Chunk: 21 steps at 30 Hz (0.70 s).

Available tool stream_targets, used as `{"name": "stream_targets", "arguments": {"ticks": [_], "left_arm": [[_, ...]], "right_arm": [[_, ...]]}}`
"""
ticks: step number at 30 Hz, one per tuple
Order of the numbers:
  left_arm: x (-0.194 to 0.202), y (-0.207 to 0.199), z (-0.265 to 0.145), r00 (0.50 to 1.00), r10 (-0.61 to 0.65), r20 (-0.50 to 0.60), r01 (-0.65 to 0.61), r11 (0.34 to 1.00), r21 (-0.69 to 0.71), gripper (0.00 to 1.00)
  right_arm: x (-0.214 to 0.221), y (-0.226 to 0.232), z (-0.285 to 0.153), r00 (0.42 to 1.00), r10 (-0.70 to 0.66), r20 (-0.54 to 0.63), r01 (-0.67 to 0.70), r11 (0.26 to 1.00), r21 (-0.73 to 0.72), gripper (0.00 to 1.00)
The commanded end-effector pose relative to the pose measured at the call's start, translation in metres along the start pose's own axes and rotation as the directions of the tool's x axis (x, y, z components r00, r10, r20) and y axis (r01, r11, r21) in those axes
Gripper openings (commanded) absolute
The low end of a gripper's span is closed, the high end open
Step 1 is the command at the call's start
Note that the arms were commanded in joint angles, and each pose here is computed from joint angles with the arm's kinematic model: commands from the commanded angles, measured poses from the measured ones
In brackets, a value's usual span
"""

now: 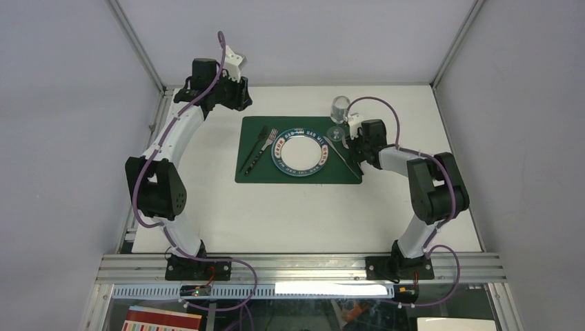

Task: Set the dinner table for one person
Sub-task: Adjust the spoon with the napkin.

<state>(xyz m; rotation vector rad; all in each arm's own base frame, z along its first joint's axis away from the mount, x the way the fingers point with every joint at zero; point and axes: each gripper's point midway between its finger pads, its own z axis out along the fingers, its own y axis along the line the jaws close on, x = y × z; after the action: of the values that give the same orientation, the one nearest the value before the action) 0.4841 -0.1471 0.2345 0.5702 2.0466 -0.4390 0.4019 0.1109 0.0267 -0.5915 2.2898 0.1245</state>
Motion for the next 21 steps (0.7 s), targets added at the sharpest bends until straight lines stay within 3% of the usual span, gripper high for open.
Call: {"name": "stream_targets", "arguments": {"ticks": [1, 3, 5, 7, 21], "left_arm": [[-0.022, -0.011, -0.01, 0.997, 0.042, 0.068, -0.043, 0.999, 0.022, 0.41], [-0.021, -0.01, -0.01, 0.997, 0.041, 0.067, -0.043, 0.999, 0.021, 0.41], [-0.021, -0.01, -0.01, 0.997, 0.041, 0.066, -0.042, 0.999, 0.021, 0.42], [-0.022, -0.01, -0.011, 0.997, 0.042, 0.068, -0.043, 0.999, 0.02, 0.42], [-0.019, -0.011, -0.009, 0.997, 0.036, 0.063, -0.038, 0.999, 0.028, 0.42]], "right_arm": [[-0.018, -0.001, 0.002, 0.999, -0.01, 0.052, 0.01, 1.0, 0.001, 0.26], [-0.015, 0.0, 0.002, 0.999, -0.01, 0.046, 0.01, 1.0, 0.002, 0.15], [-0.013, 0.0, 0.003, 0.999, -0.011, 0.042, 0.011, 1.0, 0.0, 0.12], [-0.013, -0.001, 0.002, 0.999, -0.014, 0.042, 0.014, 1.0, 0.007, 0.03], [-0.029, 0.004, -0.015, 0.995, -0.01, 0.101, 0.011, 1.0, -0.012, 0.0]]}}
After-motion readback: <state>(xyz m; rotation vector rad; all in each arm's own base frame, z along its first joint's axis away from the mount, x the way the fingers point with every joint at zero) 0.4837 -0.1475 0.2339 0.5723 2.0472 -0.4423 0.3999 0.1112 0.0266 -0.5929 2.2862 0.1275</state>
